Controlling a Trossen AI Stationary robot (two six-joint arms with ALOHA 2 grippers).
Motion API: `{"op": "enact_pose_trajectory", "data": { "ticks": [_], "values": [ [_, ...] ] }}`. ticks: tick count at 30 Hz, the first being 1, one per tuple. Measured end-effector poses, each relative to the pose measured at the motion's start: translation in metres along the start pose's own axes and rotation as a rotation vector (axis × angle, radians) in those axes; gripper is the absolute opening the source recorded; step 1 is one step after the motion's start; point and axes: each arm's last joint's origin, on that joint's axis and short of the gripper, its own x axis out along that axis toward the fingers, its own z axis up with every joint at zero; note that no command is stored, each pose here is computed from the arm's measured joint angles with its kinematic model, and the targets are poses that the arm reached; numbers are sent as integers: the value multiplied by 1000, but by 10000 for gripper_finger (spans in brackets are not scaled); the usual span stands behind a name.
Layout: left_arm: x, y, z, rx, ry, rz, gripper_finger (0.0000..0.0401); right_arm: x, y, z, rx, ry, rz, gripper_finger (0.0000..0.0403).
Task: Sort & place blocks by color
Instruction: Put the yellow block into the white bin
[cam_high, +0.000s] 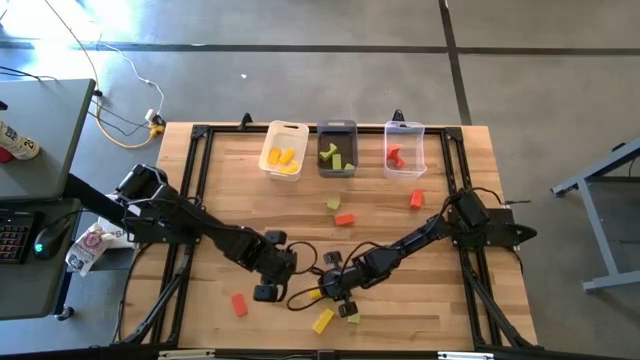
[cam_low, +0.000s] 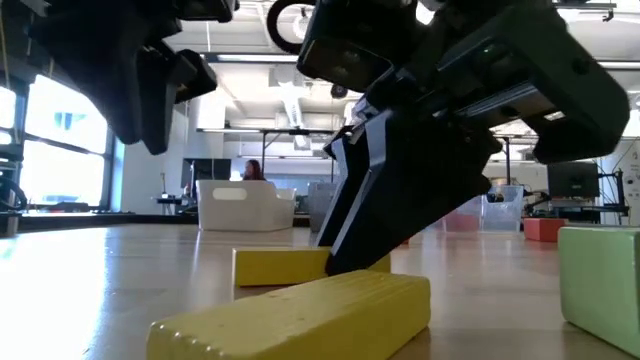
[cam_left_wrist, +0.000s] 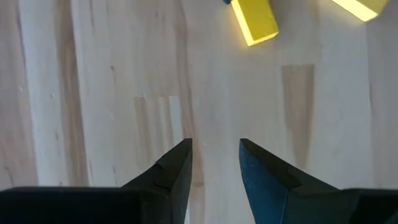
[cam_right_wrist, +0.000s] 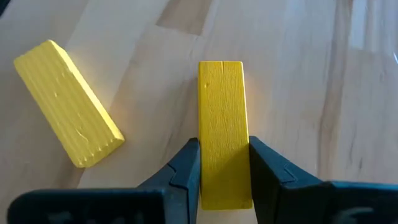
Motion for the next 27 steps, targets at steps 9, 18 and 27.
{"op": "enact_pose_trajectory", "data": {
  "ticks": [9, 18, 27],
  "values": [
    [2, 18, 13, -58, -67, -3, 117, -20, 11, 0, 78, -15, -185, 80],
    [1, 33, 28, -137, -159, -45, 117, -23, 19, -3, 115, -27, -303, 80],
    [2, 46, 31, -184, -165, -58, 118, -24, 20, -3, 125, -44, -356, 81]
  ]
}}
